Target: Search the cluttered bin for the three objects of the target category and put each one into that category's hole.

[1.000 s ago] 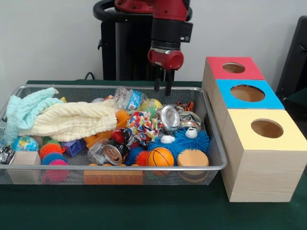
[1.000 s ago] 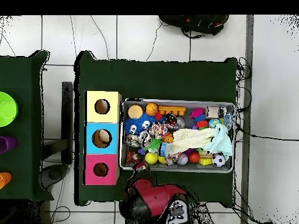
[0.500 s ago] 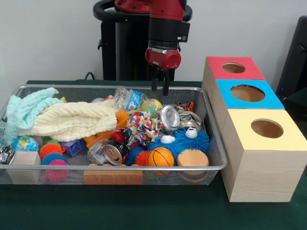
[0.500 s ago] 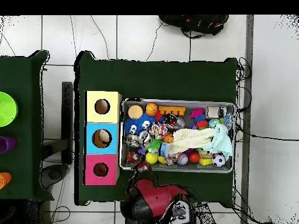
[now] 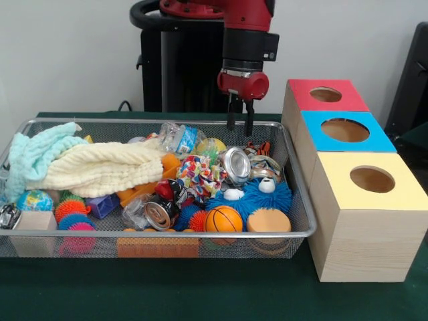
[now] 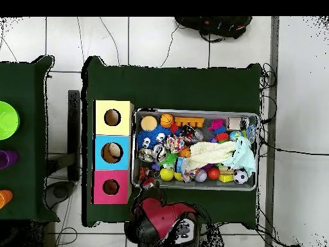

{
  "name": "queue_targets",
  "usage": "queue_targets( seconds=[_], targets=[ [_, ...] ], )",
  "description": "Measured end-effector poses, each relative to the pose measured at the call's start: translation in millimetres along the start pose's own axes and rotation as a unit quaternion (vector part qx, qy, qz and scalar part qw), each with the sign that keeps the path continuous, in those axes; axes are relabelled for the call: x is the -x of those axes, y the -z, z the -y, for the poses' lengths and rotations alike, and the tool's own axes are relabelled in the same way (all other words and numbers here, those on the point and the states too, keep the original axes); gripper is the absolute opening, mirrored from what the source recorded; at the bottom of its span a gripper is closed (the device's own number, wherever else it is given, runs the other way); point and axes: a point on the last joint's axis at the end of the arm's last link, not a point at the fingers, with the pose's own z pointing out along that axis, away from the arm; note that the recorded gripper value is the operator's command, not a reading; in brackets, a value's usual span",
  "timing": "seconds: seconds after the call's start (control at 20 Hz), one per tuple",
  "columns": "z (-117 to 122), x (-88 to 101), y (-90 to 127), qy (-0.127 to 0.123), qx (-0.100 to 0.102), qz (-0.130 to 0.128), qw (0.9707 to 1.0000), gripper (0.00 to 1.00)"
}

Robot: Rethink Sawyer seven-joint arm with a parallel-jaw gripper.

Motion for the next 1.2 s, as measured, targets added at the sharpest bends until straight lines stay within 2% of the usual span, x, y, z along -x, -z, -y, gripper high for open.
queue_targets(
  seconds=[0.65,0.85,1.2],
  targets=[
    [-11,-28.0,-31,0.03,0.035,0.011,0.9989,1.0],
    [-13,-27.8,-33,0.034,0.037,0.01,0.9987,1.0],
    [-14,-28.4,-36,0.057,0.044,0.005,0.9974,1.0]
  ],
)
